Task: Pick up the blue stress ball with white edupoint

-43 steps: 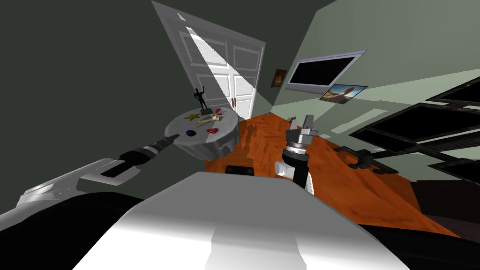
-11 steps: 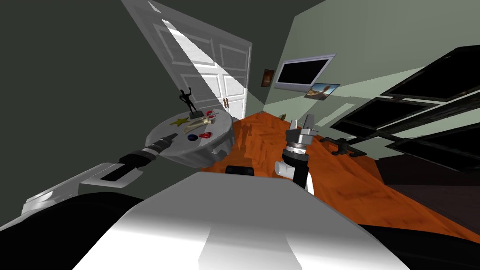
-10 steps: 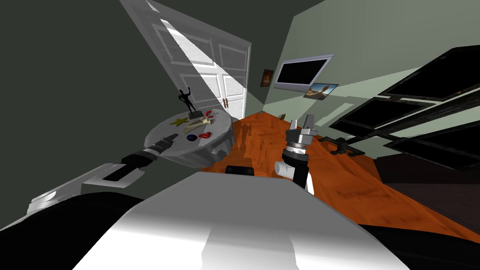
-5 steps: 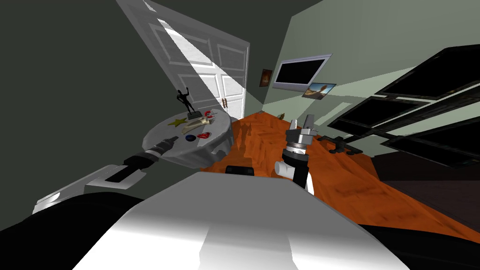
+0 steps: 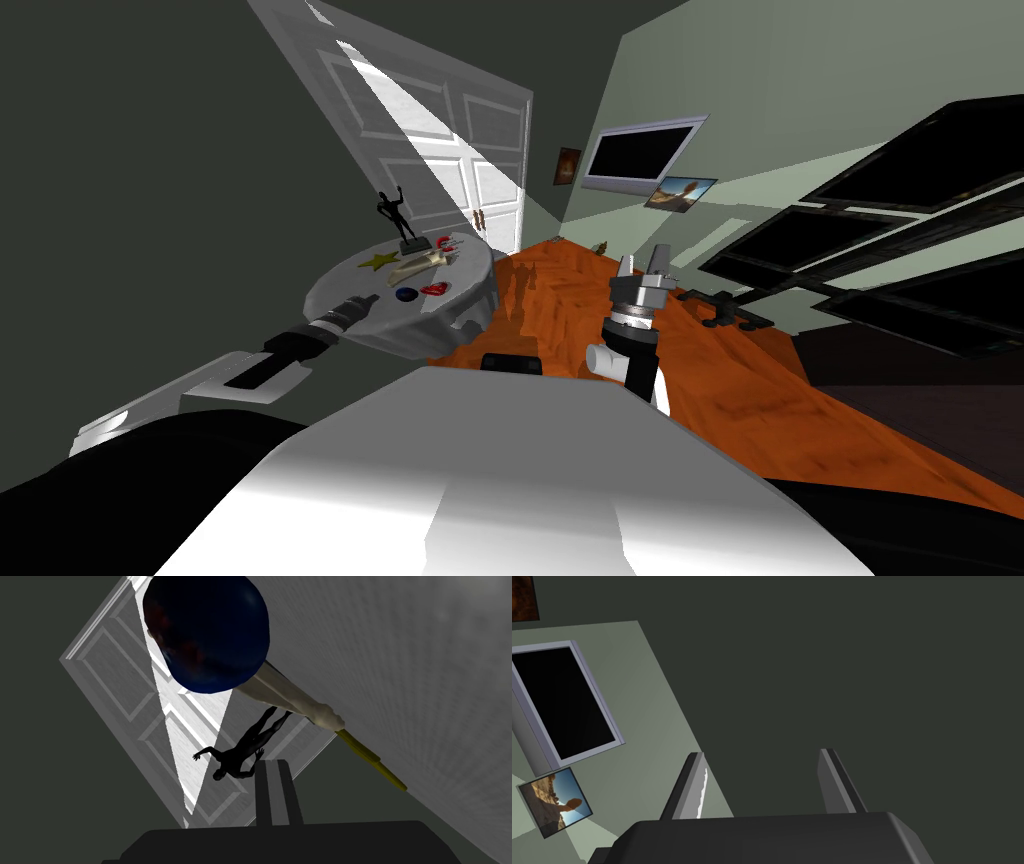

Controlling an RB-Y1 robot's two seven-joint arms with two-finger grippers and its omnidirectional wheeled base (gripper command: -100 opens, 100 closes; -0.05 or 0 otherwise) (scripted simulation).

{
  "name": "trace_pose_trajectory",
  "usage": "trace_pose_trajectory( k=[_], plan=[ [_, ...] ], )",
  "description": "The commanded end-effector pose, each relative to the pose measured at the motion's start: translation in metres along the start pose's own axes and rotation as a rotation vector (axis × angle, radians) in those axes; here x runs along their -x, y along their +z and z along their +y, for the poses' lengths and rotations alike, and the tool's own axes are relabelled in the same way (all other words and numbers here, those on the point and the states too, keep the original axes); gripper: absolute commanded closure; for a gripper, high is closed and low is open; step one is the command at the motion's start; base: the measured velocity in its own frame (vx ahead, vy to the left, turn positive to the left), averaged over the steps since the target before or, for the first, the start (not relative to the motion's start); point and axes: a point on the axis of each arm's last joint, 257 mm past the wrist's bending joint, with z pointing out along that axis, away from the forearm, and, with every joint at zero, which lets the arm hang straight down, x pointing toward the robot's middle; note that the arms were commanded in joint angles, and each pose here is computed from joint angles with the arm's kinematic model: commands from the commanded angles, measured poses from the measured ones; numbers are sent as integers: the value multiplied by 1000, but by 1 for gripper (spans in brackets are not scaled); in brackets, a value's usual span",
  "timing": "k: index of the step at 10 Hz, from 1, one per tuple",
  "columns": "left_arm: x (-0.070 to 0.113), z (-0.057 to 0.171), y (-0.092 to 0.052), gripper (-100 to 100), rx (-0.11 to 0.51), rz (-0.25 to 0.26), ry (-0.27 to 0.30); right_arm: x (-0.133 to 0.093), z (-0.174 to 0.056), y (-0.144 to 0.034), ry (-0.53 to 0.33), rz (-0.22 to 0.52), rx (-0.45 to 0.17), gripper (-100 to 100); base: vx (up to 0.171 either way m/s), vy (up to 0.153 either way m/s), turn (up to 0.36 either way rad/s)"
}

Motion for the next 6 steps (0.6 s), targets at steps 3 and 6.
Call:
trace_pose_trajectory(
  k=[3,6],
  plan=[
    [15,-2,6,-100,-5,-35,17,0,0,0,0,0,0,0,21,-166,-13],
    [7,6,5,0,15,-24,9,0,0,0,0,0,0,0,43,-56,-24]
  ],
)
